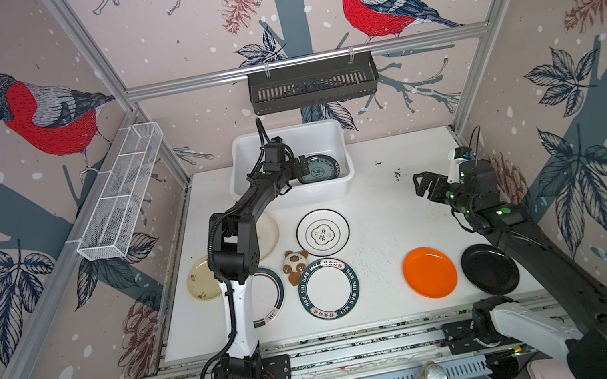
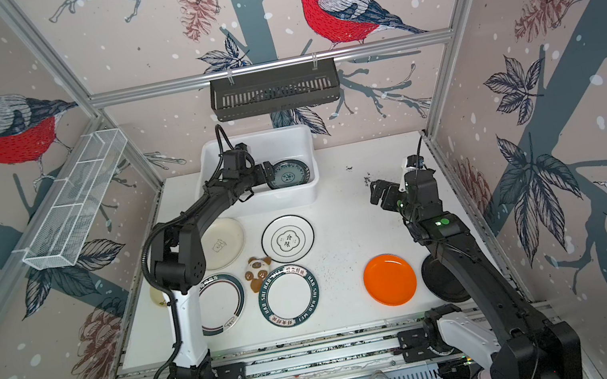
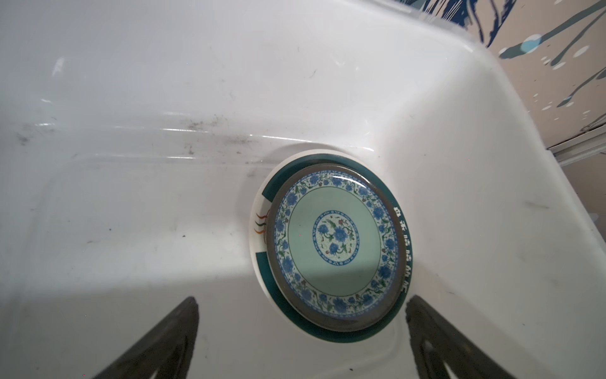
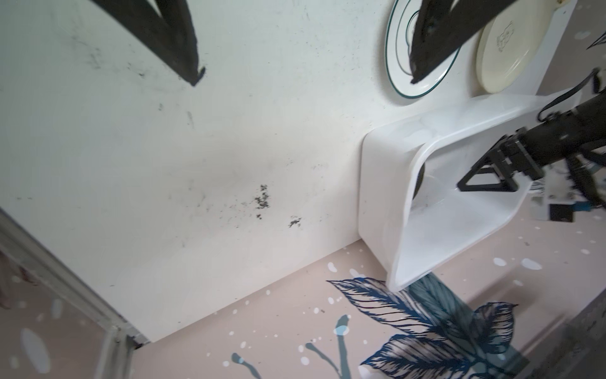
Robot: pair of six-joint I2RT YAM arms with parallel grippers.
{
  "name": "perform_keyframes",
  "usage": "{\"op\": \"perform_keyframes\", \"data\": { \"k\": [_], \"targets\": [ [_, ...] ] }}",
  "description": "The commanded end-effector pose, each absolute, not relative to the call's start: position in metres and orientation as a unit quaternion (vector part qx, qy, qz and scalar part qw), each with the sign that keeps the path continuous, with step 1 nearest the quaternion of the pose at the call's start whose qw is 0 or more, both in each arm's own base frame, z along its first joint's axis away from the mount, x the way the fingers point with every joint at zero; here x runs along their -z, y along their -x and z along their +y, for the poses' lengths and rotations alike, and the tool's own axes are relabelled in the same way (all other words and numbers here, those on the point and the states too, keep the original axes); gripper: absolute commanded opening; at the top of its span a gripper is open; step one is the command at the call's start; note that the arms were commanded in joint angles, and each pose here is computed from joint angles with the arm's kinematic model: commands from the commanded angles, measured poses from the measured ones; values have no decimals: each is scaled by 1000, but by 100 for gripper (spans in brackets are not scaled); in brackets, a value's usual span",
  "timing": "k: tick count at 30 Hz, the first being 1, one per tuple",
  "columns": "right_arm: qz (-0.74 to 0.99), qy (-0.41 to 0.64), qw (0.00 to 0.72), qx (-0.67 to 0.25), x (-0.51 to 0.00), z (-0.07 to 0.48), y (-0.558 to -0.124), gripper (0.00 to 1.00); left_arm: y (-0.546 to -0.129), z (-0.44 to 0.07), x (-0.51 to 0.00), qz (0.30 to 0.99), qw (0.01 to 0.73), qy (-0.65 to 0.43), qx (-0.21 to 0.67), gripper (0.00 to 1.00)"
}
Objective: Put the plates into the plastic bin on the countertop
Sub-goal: 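Raise the left gripper from the bin while the right gripper moves toward the black plate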
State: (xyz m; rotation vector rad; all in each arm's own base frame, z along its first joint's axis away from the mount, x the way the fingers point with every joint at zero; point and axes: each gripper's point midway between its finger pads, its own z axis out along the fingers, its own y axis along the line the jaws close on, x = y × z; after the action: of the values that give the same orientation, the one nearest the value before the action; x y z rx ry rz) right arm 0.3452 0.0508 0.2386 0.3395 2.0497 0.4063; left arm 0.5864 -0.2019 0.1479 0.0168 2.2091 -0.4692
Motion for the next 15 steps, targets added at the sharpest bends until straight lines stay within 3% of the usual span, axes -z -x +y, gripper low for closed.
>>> {"op": "perform_keyframes", "data": {
  "k": [1, 15],
  "targets": [
    [862, -182, 458, -119, -224, 27, -333, 99, -584, -197, -173, 867, 462, -7, 186, 98],
    [899, -234, 362, -76, -176, 5, -297, 99, -497, -185, -229, 807, 535, 8, 250, 98]
  ]
}}
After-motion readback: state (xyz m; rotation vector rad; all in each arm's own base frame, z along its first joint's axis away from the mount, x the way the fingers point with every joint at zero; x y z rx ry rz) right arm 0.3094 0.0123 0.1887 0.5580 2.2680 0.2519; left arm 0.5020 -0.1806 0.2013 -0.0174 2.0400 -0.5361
